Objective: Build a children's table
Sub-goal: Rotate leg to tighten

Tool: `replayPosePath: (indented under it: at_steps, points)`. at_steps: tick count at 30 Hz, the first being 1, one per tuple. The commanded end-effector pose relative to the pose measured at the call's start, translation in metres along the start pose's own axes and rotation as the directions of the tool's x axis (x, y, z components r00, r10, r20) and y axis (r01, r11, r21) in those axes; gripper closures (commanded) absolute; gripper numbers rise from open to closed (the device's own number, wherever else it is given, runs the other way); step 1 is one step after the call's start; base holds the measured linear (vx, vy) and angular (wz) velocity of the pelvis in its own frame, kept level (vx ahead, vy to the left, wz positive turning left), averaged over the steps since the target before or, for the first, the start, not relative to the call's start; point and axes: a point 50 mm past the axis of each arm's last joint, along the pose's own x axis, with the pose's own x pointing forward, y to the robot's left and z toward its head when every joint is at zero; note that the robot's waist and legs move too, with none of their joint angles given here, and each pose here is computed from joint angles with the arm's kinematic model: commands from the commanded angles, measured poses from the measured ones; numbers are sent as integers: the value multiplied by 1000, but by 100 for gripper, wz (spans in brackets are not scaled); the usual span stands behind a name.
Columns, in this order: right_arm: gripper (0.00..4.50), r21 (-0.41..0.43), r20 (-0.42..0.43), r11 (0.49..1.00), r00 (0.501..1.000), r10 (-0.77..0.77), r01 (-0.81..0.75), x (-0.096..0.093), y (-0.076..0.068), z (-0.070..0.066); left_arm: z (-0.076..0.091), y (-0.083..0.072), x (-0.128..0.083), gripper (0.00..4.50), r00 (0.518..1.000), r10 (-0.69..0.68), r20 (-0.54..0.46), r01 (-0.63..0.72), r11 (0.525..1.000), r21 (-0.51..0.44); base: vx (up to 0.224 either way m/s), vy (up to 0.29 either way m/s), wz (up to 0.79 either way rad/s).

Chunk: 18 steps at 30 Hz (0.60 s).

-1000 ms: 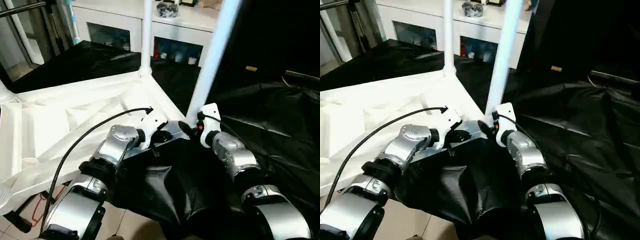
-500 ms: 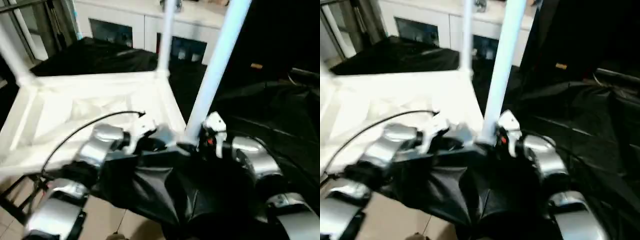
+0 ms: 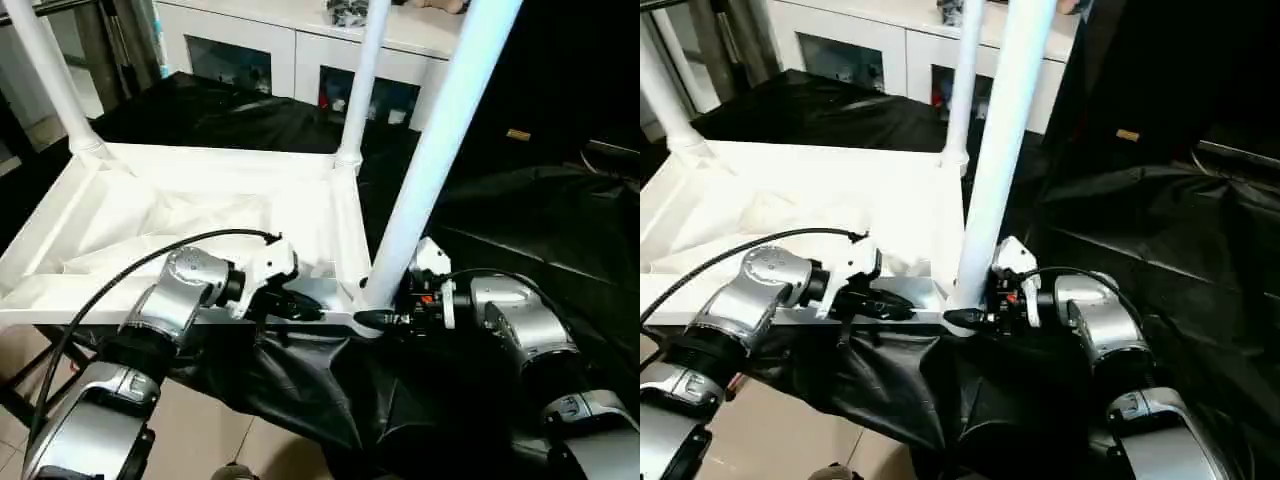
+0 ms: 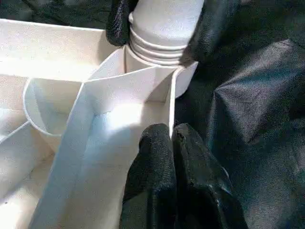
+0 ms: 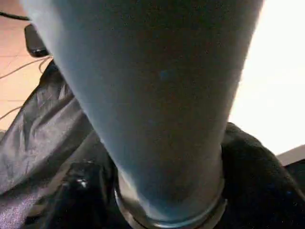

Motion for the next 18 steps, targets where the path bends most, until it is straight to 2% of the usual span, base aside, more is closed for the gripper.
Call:
replayPosePath:
  at_steps: [1,3,6,8,10,11,15,17,18]
  points:
    - [166,10,7,999,999,48,-48,10,7,-1,7,4,9,450,995,83,58,-82,997,-13,0,0,0]
    - [179,23,7,999,1000,28,-28,11,6,-3,8,6,11,450,992,112,61,-110,994,-24,0,0,0]
    - [182,70,-14,990,993,-119,120,18,0,-11,12,12,20,450,980,189,60,-186,982,-43,0,0,0]
    - [183,112,-33,953,960,-280,282,26,-8,-16,16,17,30,450,966,252,50,-249,966,-66,0,0,0]
    - [183,133,-39,931,941,-336,339,29,-11,-17,18,19,34,450,959,281,45,-277,958,-77,0,0,0]
    - [183,165,-52,887,902,-429,431,34,-15,-19,23,22,40,450,945,323,43,-318,943,-95,0,0,0]
    - [184,231,-116,783,816,-567,577,48,-20,-23,34,24,57,450,922,383,55,-375,919,-125,0,0,0]
    - [184,215,-140,775,804,-578,594,63,-16,-21,40,21,67,450,926,370,75,-360,925,-121,0,0,0]
    - [184,215,-140,775,804,-578,594,63,-16,-21,40,21,67,450,926,370,75,-360,925,-121,0,0,0]
